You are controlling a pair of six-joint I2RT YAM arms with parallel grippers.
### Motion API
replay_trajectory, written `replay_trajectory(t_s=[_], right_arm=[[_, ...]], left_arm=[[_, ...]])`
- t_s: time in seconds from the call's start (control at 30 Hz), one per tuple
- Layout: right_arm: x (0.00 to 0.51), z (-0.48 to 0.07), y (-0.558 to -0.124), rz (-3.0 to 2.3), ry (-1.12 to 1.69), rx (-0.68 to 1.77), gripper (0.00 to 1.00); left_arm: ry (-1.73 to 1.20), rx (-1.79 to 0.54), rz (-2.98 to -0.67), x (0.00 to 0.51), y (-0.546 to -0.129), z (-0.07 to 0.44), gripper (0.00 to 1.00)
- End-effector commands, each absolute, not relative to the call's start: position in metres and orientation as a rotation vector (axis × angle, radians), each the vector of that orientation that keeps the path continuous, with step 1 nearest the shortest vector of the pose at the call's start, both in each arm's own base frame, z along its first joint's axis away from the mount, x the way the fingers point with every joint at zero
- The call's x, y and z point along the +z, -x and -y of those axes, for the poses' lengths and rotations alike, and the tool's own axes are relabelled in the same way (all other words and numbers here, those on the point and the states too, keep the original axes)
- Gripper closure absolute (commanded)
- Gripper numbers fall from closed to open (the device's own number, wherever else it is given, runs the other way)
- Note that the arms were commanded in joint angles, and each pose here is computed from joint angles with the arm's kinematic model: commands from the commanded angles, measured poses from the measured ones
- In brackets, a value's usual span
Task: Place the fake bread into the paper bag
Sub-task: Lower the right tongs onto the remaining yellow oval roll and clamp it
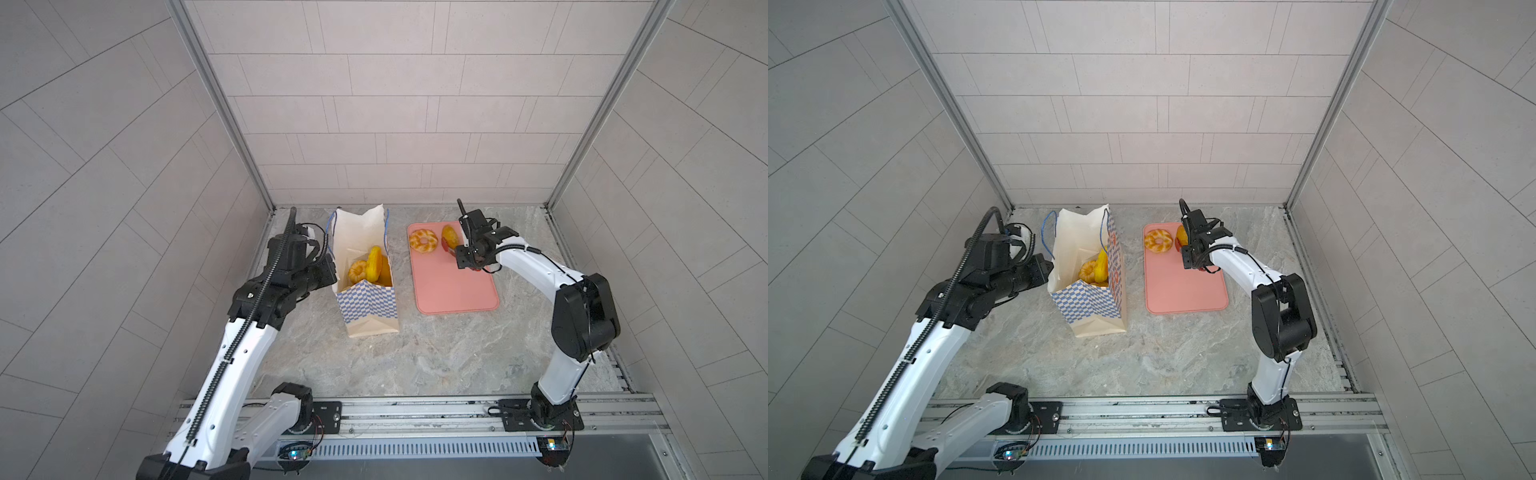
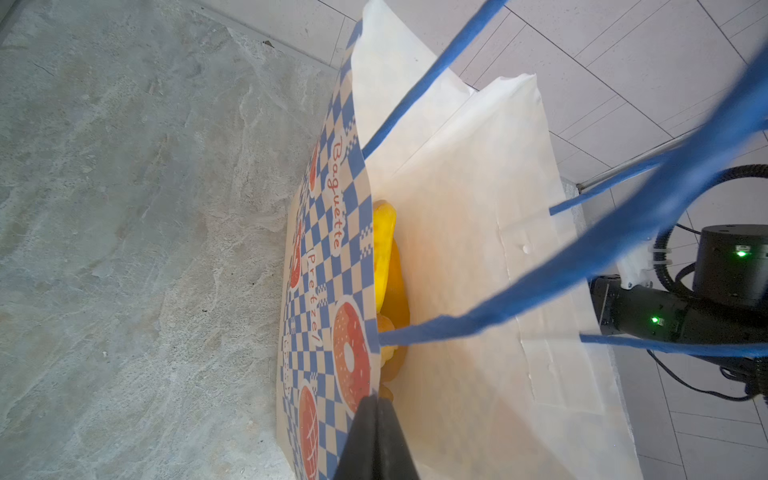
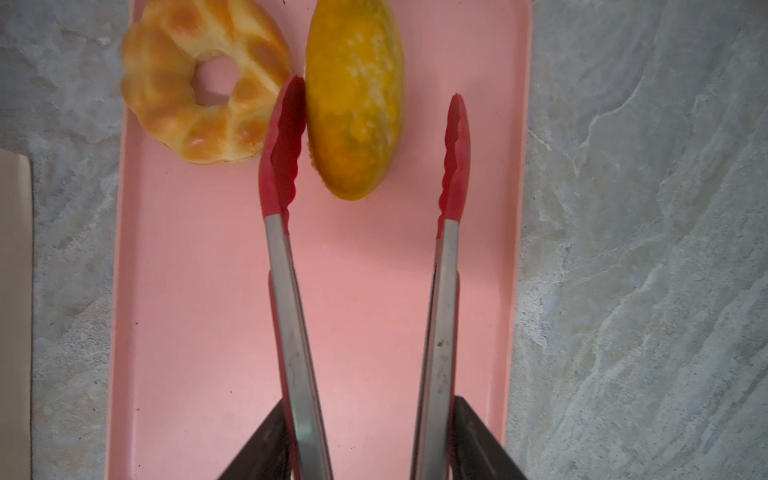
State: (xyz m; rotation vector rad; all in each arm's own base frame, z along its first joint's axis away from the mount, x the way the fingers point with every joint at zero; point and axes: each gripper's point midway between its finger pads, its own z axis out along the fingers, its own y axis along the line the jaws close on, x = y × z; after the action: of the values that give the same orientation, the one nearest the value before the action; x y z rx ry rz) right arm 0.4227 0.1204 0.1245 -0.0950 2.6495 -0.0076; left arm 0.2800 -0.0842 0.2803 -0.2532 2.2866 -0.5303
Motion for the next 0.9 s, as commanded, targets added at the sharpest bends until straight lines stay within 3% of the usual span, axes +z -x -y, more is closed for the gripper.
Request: replay_trajectory(t_s=[0.0, 0.7, 0.87], right_arm=[[0.1324, -0.1209, -0.4319, -2.643, 0.057, 0.013, 0.44], [0.1305, -0.1221, -0.4352, -2.663, 0.026, 0.025, 0.5], [0.1356, -0.1199, -0.4335, -2.651, 0.022, 0.018, 0.56]], left_arm=[[0.245, -0.509, -2.297, 0.2776, -0.277, 0.0819, 0.93], [0.245, -0.498, -2.309, 0.2735, -0.2814, 0.0822, 0.93], [0.247, -0.504, -2.303, 0.2756, -0.2809, 0.0824, 0.93]])
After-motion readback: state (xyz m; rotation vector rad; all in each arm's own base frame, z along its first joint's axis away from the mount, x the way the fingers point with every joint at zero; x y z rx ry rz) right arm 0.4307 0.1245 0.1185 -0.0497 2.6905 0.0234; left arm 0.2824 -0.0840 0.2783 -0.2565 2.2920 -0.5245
